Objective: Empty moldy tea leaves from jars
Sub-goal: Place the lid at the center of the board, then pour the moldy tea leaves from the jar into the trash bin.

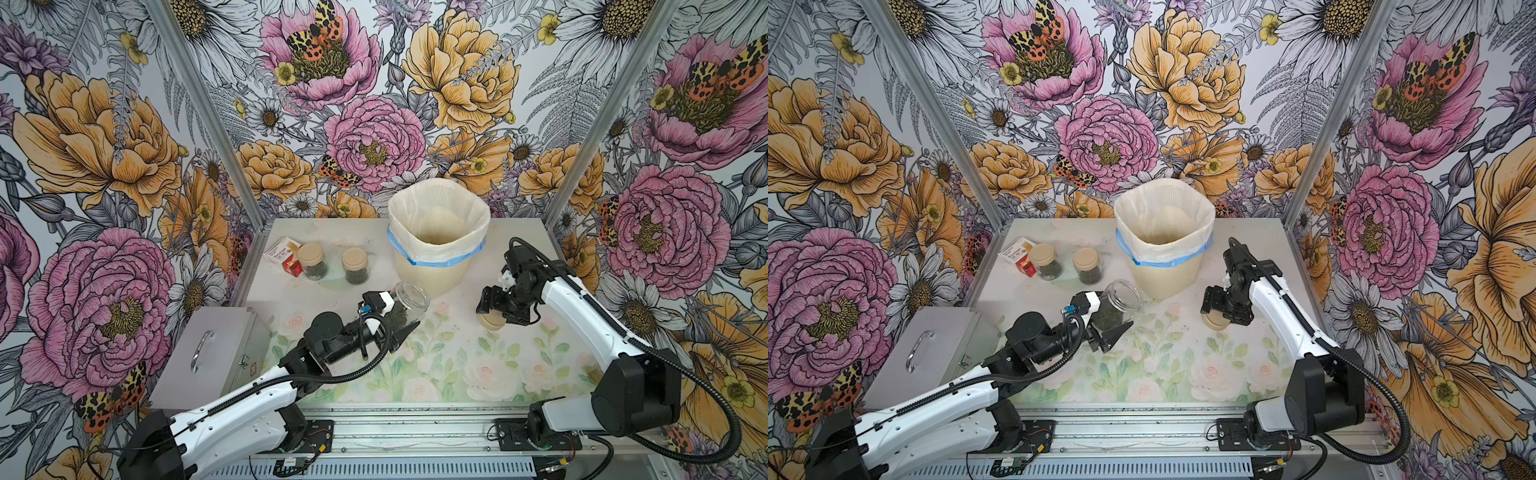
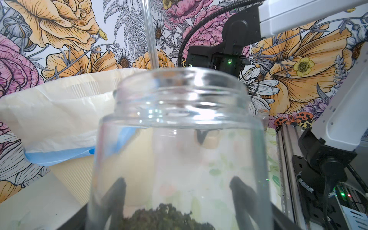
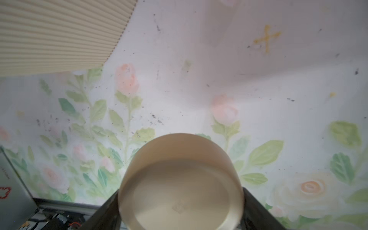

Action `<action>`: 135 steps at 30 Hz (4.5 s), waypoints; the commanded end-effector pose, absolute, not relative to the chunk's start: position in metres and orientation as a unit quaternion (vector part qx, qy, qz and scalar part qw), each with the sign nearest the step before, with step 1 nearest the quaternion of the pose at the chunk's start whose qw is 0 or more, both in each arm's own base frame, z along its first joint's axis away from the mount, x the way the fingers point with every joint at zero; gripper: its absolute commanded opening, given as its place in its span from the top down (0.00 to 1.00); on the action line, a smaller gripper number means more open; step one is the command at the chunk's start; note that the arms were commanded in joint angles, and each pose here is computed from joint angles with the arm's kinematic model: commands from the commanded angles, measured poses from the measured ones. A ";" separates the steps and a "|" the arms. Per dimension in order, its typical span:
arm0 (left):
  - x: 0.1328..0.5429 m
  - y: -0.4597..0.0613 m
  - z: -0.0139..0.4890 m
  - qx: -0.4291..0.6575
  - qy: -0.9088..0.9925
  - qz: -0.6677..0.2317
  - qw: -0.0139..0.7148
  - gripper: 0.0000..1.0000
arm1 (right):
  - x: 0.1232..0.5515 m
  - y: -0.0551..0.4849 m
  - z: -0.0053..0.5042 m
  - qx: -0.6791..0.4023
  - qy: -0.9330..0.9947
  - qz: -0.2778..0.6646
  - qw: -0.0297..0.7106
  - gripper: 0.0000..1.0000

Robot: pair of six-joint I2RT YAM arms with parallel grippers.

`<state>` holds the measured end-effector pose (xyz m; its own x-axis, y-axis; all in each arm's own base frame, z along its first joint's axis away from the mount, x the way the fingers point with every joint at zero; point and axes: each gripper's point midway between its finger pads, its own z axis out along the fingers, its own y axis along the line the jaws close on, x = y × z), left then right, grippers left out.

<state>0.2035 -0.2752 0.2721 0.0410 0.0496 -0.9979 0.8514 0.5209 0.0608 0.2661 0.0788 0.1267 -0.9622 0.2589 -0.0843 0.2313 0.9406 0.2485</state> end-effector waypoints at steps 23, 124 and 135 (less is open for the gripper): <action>0.191 -0.229 0.341 0.308 0.598 -0.329 0.662 0.55 | 0.294 0.036 0.019 0.142 0.989 -0.006 0.041 0.02; 0.419 -0.365 0.396 0.364 0.749 -0.231 0.503 0.58 | 0.436 0.240 0.407 0.049 0.779 0.512 0.358 0.05; 0.399 -0.356 0.408 0.352 0.749 -0.266 0.494 0.57 | 0.442 0.244 0.404 0.046 0.782 0.505 0.362 0.05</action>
<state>0.4221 -0.3566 0.3586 -0.3290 0.3525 -0.8761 0.7564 0.6537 -0.0211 0.4390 0.2367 0.3875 -0.7603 0.4413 -0.4766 -0.2334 0.4990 0.8346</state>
